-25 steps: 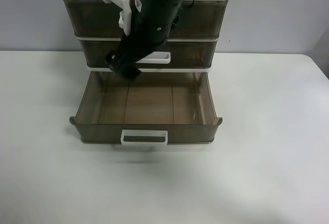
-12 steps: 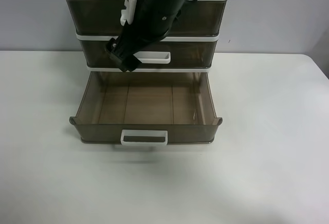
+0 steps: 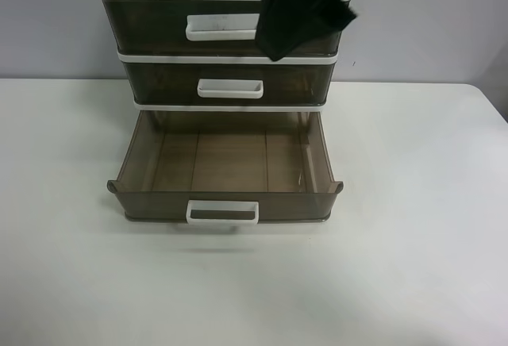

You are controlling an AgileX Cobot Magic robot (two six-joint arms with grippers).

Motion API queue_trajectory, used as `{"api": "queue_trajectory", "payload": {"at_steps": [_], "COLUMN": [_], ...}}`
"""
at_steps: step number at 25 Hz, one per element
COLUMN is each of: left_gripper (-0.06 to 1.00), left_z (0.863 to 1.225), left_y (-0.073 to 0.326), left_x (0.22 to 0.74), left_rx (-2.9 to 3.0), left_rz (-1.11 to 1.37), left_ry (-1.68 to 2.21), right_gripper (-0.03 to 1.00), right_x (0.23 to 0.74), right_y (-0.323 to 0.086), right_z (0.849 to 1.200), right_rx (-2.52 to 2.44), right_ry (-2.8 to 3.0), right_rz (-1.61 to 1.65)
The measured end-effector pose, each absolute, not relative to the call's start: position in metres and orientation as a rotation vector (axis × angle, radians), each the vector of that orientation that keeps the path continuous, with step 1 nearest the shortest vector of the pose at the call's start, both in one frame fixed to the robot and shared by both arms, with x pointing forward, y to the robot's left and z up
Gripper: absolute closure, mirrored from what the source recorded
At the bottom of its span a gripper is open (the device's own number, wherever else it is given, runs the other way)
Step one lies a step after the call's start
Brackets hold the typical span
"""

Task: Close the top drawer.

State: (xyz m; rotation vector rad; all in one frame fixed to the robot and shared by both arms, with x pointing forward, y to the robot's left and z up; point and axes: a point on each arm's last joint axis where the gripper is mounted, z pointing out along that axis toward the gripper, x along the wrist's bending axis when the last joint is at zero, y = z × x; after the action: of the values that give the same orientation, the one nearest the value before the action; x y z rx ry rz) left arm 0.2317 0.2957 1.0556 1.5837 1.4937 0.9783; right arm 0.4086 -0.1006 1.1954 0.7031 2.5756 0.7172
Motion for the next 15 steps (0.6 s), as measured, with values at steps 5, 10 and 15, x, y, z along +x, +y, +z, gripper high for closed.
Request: {"api": "queue_trajectory", "payload": {"at_steps": [5,10,15], "left_gripper": [-0.05,-0.05,-0.05], "left_z": [1.056,1.056,1.056], "left_y": [0.296,0.296,0.296], "left_x": [0.232,0.232,0.232], "left_rx": [1.584,1.584,1.584], "left_rz": [0.978,0.978,0.978], "left_ry": [1.494,1.494,1.494], "right_gripper": [-0.03,-0.03,-0.03], "right_x": [0.374,0.333,0.303], "right_y": [-0.147,-0.201,-0.240], "right_z": [1.197,1.186,1.158], "right_rx": [0.725,0.728,0.732], "right_ry": [2.534,2.481,2.454], "right_rz": [0.765,0.829,0.864]}}
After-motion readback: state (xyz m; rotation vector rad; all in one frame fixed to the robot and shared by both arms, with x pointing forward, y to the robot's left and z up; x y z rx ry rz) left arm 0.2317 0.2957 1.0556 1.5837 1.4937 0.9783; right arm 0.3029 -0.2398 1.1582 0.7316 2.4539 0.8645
